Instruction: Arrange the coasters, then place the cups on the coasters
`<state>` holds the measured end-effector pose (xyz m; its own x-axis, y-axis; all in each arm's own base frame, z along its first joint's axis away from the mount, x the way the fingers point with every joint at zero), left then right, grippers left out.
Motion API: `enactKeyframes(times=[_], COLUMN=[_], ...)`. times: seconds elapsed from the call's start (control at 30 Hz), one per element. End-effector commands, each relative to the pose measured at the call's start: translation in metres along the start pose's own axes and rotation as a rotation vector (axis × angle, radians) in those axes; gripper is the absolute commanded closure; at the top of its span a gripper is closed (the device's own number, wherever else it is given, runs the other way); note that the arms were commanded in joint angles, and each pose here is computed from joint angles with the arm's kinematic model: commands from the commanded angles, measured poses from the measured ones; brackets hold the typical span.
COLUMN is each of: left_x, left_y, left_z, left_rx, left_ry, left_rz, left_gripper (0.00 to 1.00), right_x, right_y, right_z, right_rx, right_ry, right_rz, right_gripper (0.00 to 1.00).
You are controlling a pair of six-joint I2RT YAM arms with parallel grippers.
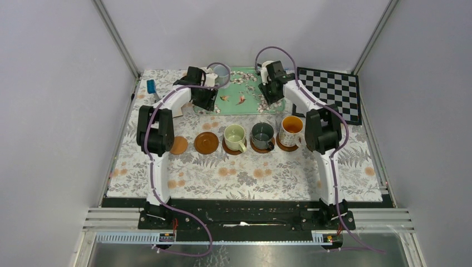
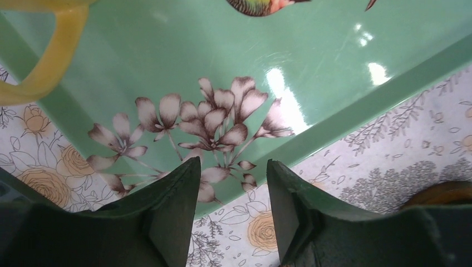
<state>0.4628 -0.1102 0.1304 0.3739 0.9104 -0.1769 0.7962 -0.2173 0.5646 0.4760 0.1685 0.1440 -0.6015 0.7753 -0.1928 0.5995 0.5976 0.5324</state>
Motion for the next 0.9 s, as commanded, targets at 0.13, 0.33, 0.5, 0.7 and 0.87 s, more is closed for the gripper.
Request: enactKeyframes(times=[0.13, 0.33, 0.5, 0.7, 0.87], left_x=[0.003, 0.005, 0.003, 0.002, -0.002], left_y=[0.011, 0.004, -0.015, -0.032, -0.041], left_z=[0.005, 0.012, 0.005, -0.009, -0.018], left_rx=[-0.021, 0.016, 0.082, 0.118, 0.132], left_ry=[0.066, 0.091, 0.080, 0.088, 0.071], left_rz=[0.082, 0.120, 0.184, 0.221, 0.210], left_gripper=[0.51, 0.53, 0.57, 0.65, 0.70], right_x=[0.000, 0.006, 0.017, 0.030, 0.042], right_y=[-0.012, -0.028, -0.038, -0.052, -0.067], right_z=[0.024, 0.029, 0.021, 0.011, 0.002], right_rx=[0.095, 0.141, 0.167, 0.206, 0.235], right_ry=[-0.018, 0.033, 0.139, 0.225, 0.260], right_rz=[-0.080, -0.117, -0.140, -0.155, -0.158], right_gripper=[0.61, 0.76, 0.88, 0.89, 0.88])
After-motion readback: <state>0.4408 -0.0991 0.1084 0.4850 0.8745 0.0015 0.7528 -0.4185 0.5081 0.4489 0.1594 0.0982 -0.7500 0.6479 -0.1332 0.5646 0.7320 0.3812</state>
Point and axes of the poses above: each gripper's point midway between its finger pads, its own z axis out along the fingers, its own x axis along the line the jaws close on, y = z × x, the point moved 9 cm from there along -z, back along the fingers, and after that the axes turned 9 degrees about -z, right-handed, at the moved point
